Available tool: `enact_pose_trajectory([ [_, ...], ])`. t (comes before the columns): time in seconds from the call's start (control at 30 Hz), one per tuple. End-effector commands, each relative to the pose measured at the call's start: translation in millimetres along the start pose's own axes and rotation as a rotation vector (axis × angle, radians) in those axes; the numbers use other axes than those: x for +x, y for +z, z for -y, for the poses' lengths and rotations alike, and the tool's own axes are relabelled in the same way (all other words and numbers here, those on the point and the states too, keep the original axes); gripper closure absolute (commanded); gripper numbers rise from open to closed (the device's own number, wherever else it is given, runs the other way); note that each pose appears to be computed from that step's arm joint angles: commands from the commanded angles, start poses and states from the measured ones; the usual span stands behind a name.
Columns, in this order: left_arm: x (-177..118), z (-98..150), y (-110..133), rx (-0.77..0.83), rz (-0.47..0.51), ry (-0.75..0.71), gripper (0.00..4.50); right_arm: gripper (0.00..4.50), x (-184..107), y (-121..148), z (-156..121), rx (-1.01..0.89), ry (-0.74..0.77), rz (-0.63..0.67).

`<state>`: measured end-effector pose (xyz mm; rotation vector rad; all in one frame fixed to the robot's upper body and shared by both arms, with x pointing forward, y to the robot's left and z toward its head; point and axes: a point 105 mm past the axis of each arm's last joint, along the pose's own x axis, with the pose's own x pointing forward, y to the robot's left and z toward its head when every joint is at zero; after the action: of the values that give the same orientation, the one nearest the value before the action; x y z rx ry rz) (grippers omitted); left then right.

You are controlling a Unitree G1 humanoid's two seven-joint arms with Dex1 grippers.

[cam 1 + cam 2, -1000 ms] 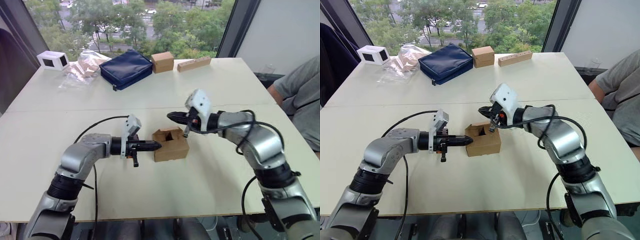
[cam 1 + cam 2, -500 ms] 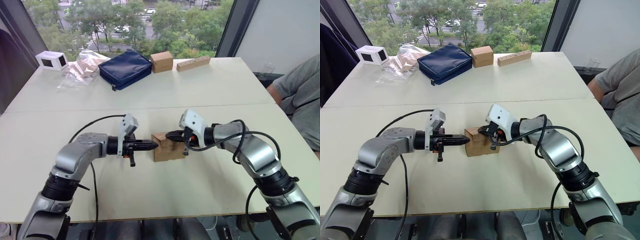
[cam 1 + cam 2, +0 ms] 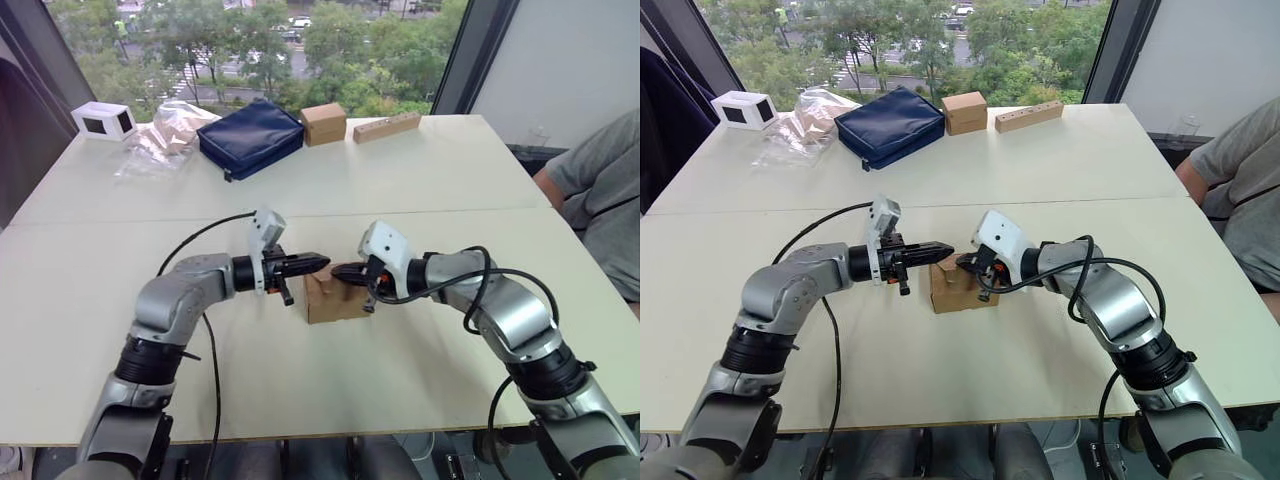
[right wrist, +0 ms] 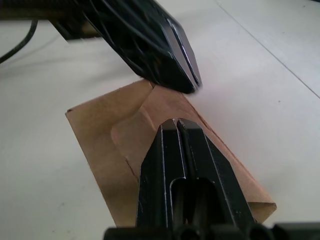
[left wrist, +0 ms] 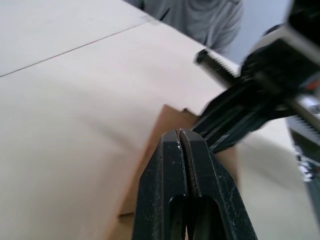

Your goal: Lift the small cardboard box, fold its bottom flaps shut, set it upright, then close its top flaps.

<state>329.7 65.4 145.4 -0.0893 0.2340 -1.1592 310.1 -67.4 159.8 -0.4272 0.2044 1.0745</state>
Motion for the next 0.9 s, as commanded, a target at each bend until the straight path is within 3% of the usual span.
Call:
enact_pose_trajectory([
  [0.03,3,-1,1,0.043,0.007,-0.004,4.46,4.5,-6,16,-1,-0.028,-0.014,0.055],
  [0.27,4,2,-3,0.037,0.008,-0.023,4.46,4.5,-23,27,-3,-0.032,-0.021,0.095],
  [0.53,5,1,-1,0.016,0.029,-0.014,4.46,4.5,-28,1,-18,-0.014,0.022,0.037],
  [0.9,4,0,0,-0.002,0.038,-0.013,4.46,4.5,-19,-12,-22,-0.062,0.02,-0.023],
])
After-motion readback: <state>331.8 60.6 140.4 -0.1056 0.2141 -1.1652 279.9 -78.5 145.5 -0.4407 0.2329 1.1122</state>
